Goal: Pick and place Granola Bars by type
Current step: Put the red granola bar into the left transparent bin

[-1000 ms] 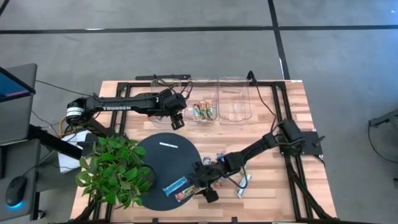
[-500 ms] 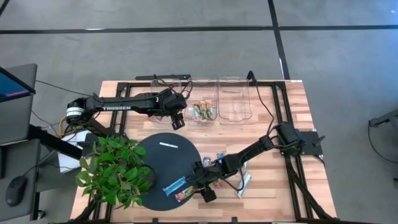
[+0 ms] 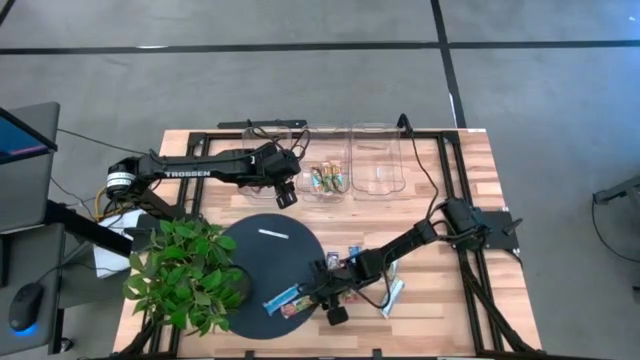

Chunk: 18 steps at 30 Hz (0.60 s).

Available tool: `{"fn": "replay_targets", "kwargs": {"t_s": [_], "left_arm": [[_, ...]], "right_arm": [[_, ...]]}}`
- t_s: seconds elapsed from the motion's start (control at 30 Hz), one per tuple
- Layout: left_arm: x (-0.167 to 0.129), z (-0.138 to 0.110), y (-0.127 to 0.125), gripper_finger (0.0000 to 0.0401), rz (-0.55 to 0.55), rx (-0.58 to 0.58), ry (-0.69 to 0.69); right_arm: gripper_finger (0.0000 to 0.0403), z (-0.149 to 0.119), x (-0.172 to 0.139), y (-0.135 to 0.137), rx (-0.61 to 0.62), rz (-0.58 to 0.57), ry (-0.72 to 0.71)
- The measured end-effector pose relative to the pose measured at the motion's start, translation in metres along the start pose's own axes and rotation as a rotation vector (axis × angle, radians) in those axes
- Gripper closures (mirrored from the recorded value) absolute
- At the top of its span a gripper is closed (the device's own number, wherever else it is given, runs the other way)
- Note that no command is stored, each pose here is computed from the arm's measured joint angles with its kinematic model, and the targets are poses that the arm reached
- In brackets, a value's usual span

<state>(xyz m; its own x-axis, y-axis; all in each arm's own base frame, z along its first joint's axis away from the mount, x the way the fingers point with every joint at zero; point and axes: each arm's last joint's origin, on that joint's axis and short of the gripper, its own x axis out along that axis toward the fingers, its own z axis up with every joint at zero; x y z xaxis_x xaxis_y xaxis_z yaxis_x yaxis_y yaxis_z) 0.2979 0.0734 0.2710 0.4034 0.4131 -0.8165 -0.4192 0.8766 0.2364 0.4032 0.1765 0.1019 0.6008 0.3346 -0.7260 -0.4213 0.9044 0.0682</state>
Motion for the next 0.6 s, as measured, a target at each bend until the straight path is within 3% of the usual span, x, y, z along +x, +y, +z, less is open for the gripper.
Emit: {"fn": "replay_targets", "kwargs": {"t_s": [0.13, 0.33, 0.6], "left_arm": [[0.0, 0.0, 0.0, 0.0188, 0.0, 0.0, 0.0], [0.0, 0.0, 0.0, 0.0188, 0.001, 0.0, 0.0], [0.0, 0.0, 0.0, 0.0188, 0.003, 0.001, 0.002]], "right_arm": [[0.0318, 0.001, -0.002, 0.0, 0.007, 0.005, 0.001], [0.0305, 0.003, -0.012, -0.002, 0.038, -0.02, 0.029], [0.0329, 0.014, -0.027, -0.007, 0.025, -0.058, 0.003]]}}
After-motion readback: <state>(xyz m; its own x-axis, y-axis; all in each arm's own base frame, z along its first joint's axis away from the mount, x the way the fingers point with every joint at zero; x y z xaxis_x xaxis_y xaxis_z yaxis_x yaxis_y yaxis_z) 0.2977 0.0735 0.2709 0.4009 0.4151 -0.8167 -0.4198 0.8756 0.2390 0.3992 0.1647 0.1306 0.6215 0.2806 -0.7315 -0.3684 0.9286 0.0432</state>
